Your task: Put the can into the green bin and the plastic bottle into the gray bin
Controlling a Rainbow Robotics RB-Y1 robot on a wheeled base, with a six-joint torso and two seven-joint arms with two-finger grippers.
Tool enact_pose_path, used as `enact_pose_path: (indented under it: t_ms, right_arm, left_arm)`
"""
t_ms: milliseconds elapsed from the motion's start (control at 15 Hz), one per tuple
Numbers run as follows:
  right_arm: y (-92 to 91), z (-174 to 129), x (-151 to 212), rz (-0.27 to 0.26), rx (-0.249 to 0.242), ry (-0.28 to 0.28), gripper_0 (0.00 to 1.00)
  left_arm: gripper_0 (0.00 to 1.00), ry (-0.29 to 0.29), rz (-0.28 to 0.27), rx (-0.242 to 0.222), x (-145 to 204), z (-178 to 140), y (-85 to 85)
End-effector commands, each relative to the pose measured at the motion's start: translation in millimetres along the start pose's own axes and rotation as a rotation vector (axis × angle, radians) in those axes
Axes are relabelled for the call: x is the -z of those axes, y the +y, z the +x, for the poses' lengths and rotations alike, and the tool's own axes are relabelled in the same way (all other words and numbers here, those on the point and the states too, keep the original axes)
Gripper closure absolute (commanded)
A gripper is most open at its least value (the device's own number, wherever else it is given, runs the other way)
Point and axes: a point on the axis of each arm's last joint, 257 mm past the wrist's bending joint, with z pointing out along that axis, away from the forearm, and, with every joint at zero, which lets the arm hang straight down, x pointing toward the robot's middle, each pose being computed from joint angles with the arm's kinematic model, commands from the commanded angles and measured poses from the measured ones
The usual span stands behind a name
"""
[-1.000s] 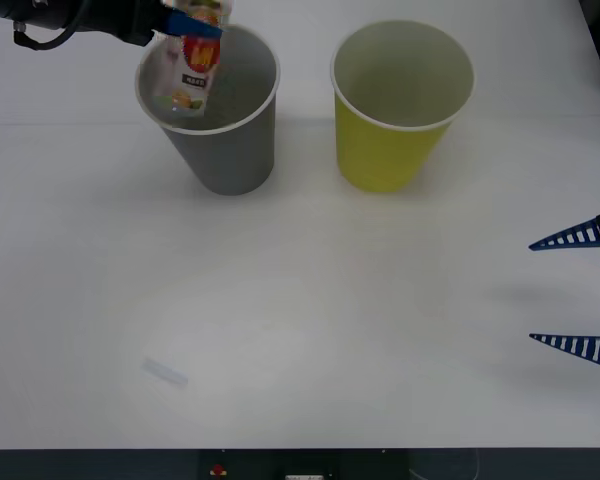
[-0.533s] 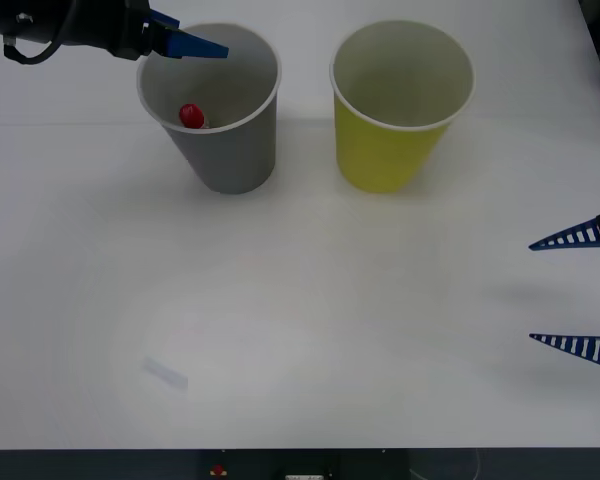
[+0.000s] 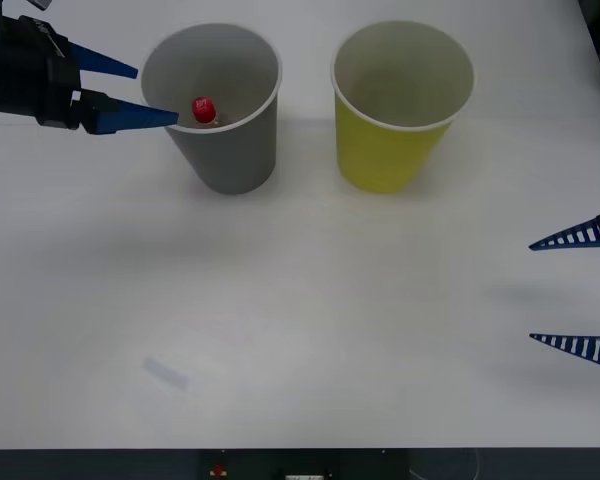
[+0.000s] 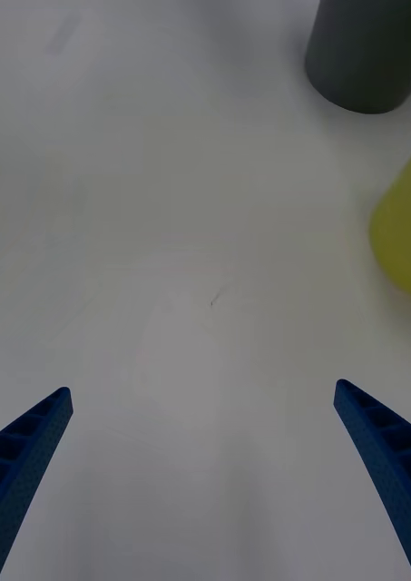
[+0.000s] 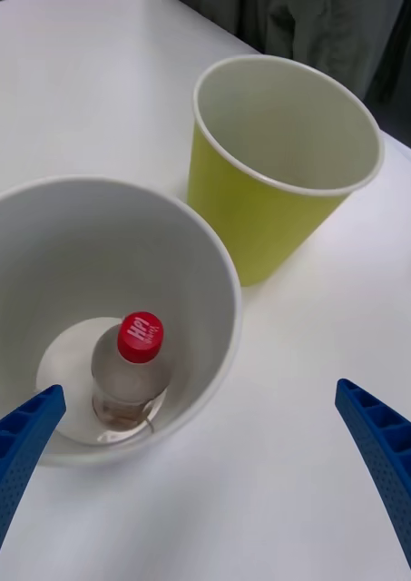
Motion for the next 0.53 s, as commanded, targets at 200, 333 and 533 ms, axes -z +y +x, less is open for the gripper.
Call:
enact_pose_path:
  t_ms: [200, 333, 533]
  right_arm:
    - [0.0, 0.0, 0.0, 0.000, 0.000, 0.000, 0.00]
    - [0.0, 0.0, 0.0, 0.000, 0.000, 0.000, 0.00]
    - [0.0, 0.0, 0.0, 0.000, 0.000, 0.000, 0.00]
  left_arm:
    - [0.00, 0.103, 0.045, -0.123, 27.4, 57.7, -22.0]
    - [0.00, 0.126, 0.068, -0.170, 31.5, 79.5, -36.5]
    - [0.00, 0.152, 0.090, -0.260, 37.7, 108.7, -54.9]
